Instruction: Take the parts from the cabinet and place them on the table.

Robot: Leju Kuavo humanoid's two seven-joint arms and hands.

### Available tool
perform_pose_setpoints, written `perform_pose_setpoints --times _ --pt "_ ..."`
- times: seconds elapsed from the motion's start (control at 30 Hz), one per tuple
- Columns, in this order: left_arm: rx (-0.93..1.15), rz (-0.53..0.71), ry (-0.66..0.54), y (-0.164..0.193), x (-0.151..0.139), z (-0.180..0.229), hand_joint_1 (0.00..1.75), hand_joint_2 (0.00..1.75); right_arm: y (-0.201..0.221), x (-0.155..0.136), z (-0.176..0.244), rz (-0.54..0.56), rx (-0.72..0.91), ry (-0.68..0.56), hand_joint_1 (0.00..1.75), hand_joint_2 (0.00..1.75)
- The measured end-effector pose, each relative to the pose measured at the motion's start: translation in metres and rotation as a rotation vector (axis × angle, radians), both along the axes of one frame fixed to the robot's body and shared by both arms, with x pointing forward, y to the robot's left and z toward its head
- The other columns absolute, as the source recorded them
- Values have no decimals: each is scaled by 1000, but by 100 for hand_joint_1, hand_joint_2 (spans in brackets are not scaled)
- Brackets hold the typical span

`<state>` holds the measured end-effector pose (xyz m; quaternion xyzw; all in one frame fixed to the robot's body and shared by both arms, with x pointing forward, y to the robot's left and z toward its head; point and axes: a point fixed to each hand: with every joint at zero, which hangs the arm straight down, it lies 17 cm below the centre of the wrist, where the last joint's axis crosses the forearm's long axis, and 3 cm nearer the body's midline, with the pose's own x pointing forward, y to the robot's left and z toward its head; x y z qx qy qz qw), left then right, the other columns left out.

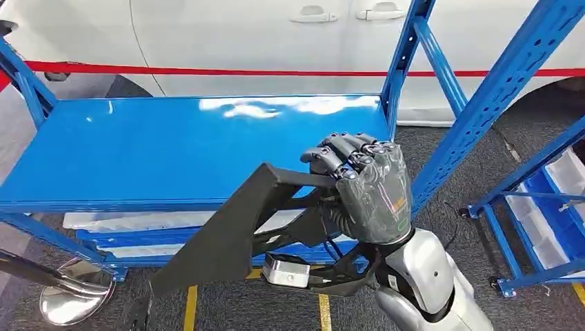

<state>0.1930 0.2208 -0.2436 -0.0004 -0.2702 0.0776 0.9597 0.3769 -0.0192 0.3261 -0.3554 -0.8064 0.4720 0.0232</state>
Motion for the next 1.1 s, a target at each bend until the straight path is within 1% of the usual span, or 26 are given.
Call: perform_pose_setpoints --times 0.23,0.4,0.5,0.57,1.1 --pt "3 1 2 1 -1 0 0 175 -1 0 -4 0 2 10 175 175" --pt "11 4 4 3 -3 -1 0 175 -2 -1 -17 -3 1 41 175 175" --pt "5 3 5 -2 -3 -1 0 175 -3 -1 -16 -5 4 39 175 175" --pt "16 5 5 5 -3 -2 0 175 -4 -1 -16 -6 6 36 175 175" --pt "22 1 10 9 -5 -3 0 175 -6 -2 -25 -10 11 53 175 175"
